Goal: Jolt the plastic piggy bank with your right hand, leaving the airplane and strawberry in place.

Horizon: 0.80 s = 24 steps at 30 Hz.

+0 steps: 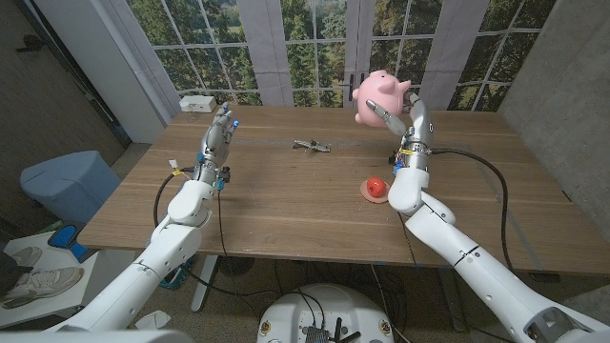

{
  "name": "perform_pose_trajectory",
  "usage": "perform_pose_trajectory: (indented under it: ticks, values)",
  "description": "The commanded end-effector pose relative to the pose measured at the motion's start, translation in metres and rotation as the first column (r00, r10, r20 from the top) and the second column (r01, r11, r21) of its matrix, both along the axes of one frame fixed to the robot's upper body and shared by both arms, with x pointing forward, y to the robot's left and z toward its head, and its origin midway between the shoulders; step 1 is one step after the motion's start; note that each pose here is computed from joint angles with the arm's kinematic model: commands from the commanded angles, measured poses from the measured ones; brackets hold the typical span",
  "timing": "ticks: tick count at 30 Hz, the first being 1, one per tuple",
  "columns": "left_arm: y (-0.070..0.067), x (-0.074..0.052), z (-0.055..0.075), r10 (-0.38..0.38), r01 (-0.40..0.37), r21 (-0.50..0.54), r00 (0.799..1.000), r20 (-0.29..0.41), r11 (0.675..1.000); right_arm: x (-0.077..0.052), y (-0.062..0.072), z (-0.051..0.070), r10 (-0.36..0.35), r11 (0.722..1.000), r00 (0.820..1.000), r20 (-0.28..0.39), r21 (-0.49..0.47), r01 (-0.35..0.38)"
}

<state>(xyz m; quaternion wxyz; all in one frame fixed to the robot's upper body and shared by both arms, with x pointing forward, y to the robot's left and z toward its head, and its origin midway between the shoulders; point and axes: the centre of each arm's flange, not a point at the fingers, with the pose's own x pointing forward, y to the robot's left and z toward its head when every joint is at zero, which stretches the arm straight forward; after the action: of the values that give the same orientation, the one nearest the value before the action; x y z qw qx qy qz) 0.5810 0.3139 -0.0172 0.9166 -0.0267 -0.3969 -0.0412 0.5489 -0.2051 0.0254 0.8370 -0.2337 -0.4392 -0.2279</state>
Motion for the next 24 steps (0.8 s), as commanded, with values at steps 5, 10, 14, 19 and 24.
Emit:
perform_pose_trajectory:
  ticks: [5, 10, 14, 19, 24]
  values:
    - [0.003, 0.002, -0.002, -0.002, 0.002, -0.002, 1.0, -0.004, 1.0, 0.007, 0.014, 0.015, 0.043, 0.967, 0.962, -0.271, -0.229, -0.108]
    - [0.003, 0.003, -0.001, -0.002, 0.002, -0.002, 1.0, -0.004, 1.0, 0.009, 0.019, 0.02, 0.028, 0.954, 0.935, -0.353, -0.271, -0.131]
    - [0.004, 0.004, 0.0, -0.003, 0.003, -0.003, 1.0, -0.003, 1.0, 0.011, 0.024, 0.023, 0.007, 0.943, 0.912, -0.41, -0.3, -0.142]
    - [0.004, 0.004, 0.0, -0.003, 0.003, -0.003, 1.0, -0.003, 1.0, 0.012, 0.027, 0.024, -0.004, 0.939, 0.905, -0.426, -0.312, -0.143]
    - [0.005, 0.005, 0.0, -0.002, 0.002, -0.004, 1.0, -0.004, 1.0, 0.013, 0.03, 0.025, -0.007, 0.936, 0.904, -0.427, -0.321, -0.145]
